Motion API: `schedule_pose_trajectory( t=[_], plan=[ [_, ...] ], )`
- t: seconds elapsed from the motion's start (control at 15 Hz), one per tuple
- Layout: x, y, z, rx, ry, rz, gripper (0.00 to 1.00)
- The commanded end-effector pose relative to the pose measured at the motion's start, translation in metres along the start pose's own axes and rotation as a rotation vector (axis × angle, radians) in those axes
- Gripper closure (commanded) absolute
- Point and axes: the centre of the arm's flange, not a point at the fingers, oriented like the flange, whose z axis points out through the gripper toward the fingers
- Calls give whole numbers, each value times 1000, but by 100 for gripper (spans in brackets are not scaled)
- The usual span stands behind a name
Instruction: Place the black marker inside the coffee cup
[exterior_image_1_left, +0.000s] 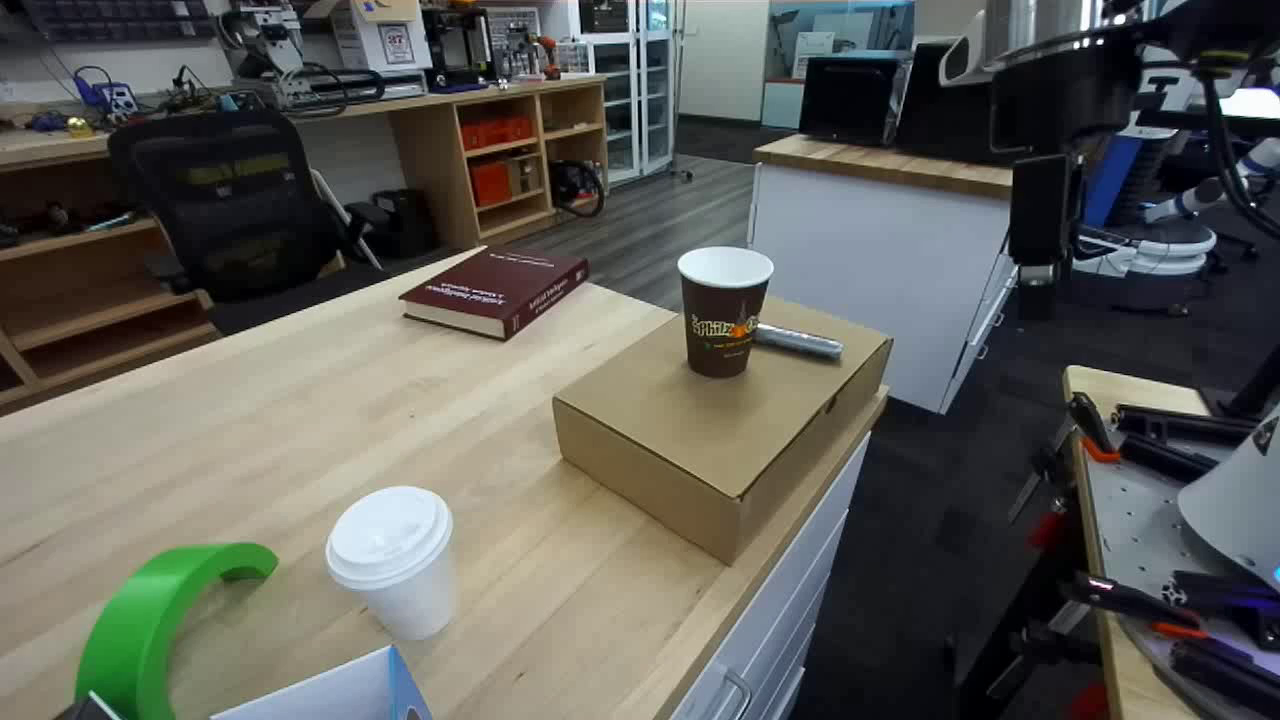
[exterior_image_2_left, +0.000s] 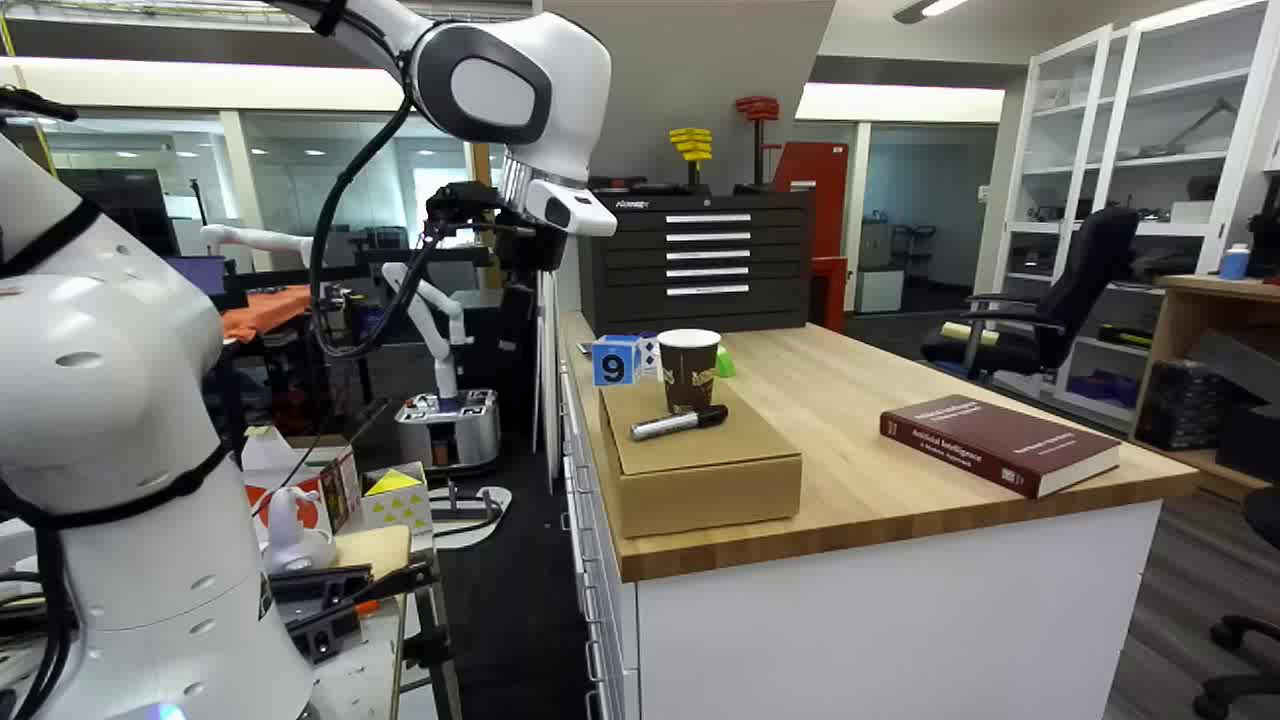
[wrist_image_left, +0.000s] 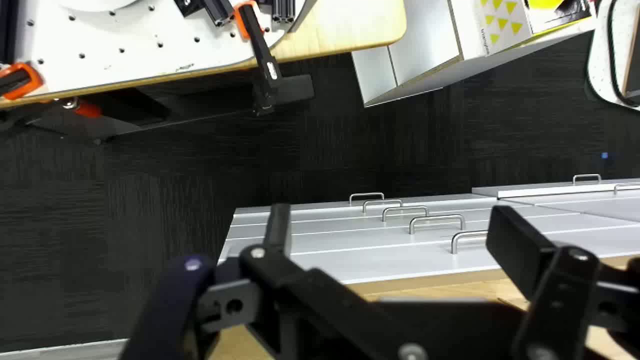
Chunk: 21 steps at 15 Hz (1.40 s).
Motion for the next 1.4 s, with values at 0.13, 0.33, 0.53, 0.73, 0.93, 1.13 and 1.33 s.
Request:
schedule_pose_trajectory(
  t=[0.13,0.33,0.53,0.73,0.93,1.13,1.33],
  plan=[
    [0,0,0,0,0,0,0],
    [0,0,0,0,0,0,0],
    [0,0,0,0,0,0,0],
    [0,0,0,0,0,0,0],
    [3,1,0,-7,10,-10,0],
    [14,3,-3,-21,45,-38,0],
    [23,2,-10,-38,109,-91,0]
  ],
)
